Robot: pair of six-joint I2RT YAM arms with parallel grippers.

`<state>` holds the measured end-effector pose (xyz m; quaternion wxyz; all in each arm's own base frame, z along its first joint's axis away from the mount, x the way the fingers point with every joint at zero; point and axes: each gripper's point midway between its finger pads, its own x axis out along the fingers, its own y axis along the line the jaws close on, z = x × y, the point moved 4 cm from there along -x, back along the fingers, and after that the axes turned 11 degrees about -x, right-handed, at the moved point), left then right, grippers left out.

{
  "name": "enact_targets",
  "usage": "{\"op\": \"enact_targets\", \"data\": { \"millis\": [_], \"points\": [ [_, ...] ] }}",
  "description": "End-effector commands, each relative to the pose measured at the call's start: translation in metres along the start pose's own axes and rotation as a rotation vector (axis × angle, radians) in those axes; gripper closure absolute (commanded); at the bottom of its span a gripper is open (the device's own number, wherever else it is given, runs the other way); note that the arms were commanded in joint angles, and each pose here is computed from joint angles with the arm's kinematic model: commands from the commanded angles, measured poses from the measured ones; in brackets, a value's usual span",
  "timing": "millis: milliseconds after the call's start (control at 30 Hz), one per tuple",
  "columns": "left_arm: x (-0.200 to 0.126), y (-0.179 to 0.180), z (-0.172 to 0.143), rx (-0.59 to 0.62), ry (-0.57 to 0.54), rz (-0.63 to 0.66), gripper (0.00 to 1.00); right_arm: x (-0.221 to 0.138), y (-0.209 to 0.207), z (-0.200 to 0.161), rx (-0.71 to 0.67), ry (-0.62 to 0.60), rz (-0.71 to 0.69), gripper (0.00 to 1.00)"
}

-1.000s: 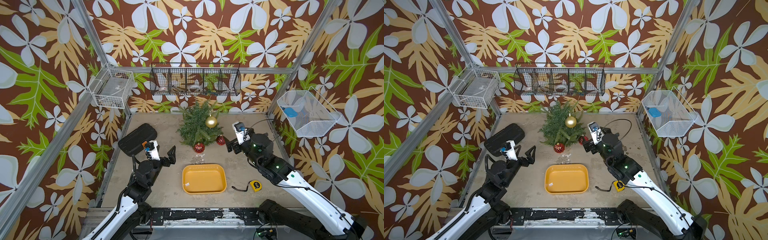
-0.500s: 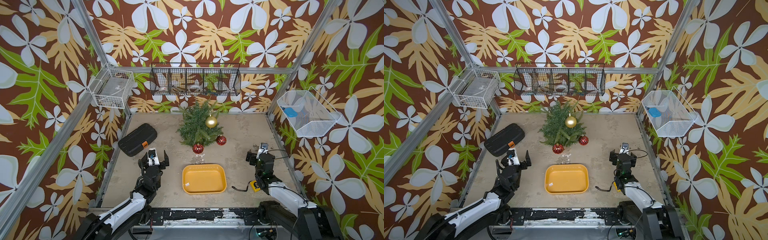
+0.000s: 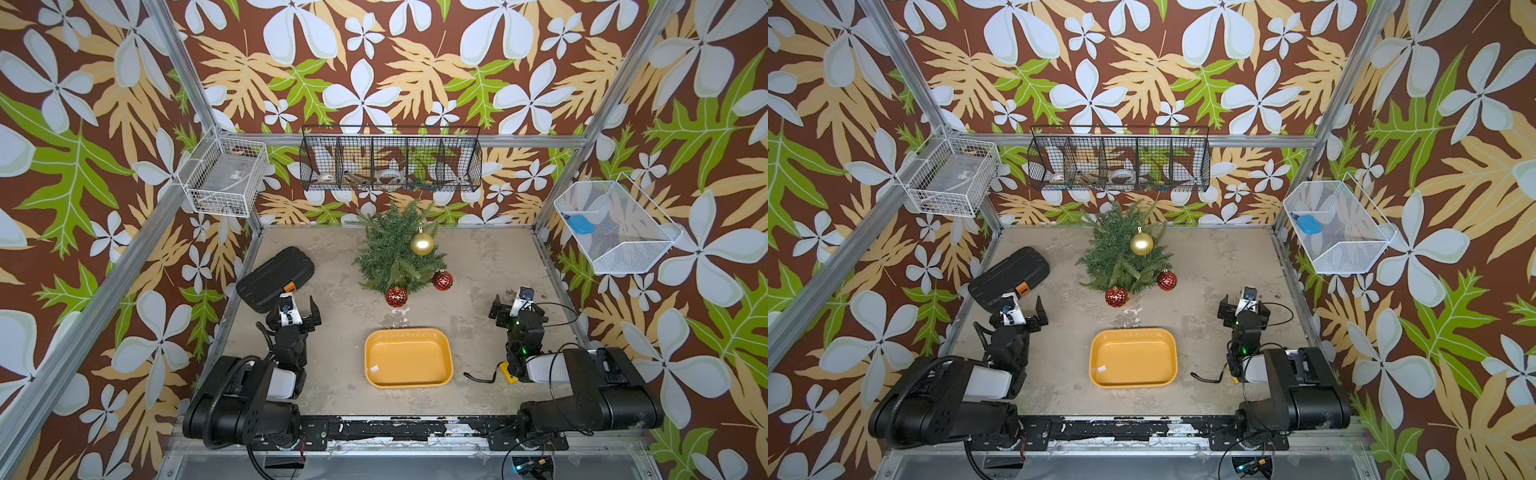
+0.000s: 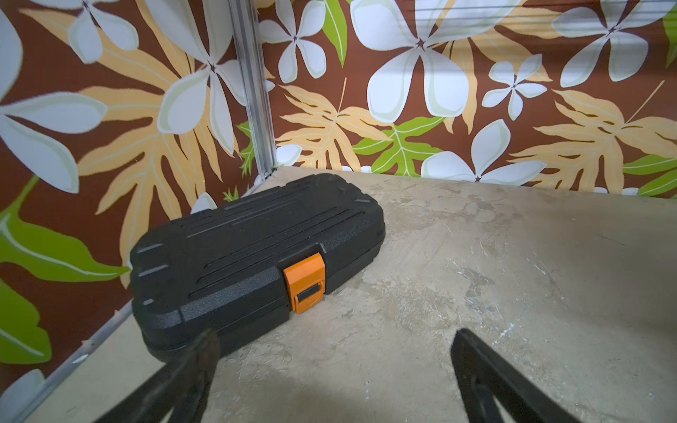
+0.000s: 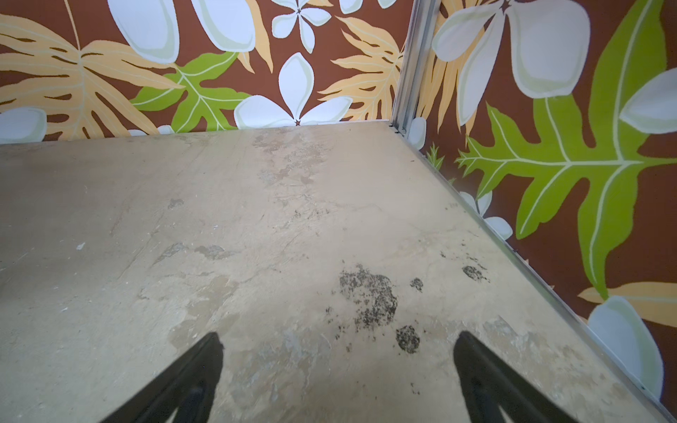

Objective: Decorate the small christmas tree with ornaments
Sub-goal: Reset both arms

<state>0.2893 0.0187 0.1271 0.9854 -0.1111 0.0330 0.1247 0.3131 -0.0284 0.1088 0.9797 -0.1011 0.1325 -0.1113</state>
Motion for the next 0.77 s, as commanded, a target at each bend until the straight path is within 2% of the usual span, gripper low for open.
{"op": "enact_targets", "data": {
  "millis": [0, 67, 133, 200, 733],
  "points": [
    [0.012, -0.020, 0.013, -0.065, -0.025, -0.132, 0.00, 0.000, 0.006, 0.022, 0.004, -0.110, 0.046, 0.00],
    [0.024, -0.030, 0.003, -0.023, 0.060, -0.165, 0.01, 0.000, 0.006, 0.022, 0.004, -0.108, 0.046, 0.00],
    [0.023, -0.030, 0.004, -0.027, 0.050, -0.171, 0.04, 0.000, 0.006, 0.023, 0.004, -0.111, 0.045, 0.00],
    [0.023, -0.030, 0.005, -0.029, 0.044, -0.172, 0.00, 0.000, 0.006, 0.023, 0.002, -0.111, 0.045, 0.00],
    [0.021, -0.032, 0.006, -0.024, 0.039, -0.190, 0.00, 0.001, 0.009, 0.023, -0.018, -0.108, 0.032, 0.00]
  ]
}}
